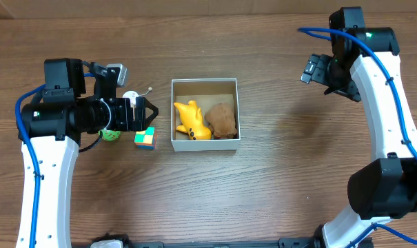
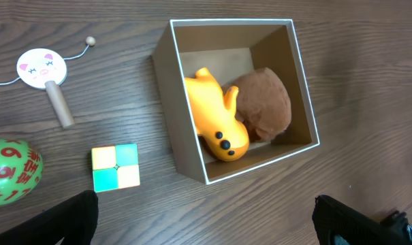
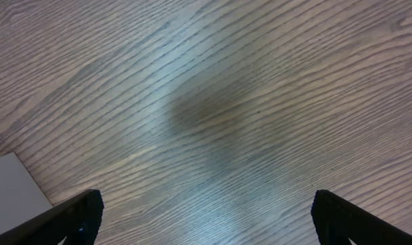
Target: Pack container
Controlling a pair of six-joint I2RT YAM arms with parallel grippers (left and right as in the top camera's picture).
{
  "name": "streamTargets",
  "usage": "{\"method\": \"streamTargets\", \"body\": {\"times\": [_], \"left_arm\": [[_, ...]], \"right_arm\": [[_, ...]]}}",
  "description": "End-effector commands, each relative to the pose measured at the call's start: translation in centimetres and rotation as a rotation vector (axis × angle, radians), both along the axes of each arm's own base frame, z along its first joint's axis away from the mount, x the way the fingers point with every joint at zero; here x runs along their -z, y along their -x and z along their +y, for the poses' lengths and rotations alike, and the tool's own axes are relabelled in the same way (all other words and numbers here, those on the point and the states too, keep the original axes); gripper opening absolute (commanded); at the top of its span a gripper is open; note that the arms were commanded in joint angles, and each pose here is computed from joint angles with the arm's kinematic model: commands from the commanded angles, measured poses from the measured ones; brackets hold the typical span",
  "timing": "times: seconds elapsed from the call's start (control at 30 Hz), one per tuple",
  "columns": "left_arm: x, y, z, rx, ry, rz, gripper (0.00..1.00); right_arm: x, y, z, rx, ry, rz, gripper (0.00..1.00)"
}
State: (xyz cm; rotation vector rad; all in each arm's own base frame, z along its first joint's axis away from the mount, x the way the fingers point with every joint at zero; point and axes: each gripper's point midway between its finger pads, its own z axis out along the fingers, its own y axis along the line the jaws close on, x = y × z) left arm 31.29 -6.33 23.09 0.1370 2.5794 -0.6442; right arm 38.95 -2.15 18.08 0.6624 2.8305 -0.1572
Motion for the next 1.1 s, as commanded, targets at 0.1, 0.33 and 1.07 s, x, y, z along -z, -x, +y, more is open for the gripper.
{"method": "streamTargets", "body": {"times": [0.1, 0.33, 1.07], "left_arm": [[0.8, -0.3, 1.5, -0.048, -0.19, 0.009, 0.98], [1.5, 0.1, 0.7, -0.043, -0.36, 0.01, 1.0], [1.8, 0.6, 0.2, -0.035, -0.371, 0.031, 1.0]], "right_arm": [[-1.6, -0.3, 0.1, 0.0, -0.001, -0.051, 1.0], [-1.6, -0.3, 0.1, 0.0, -0.001, -0.051, 1.0], [-1.6, -0.3, 0.1, 0.0, -0.001, -0.051, 1.0]]}}
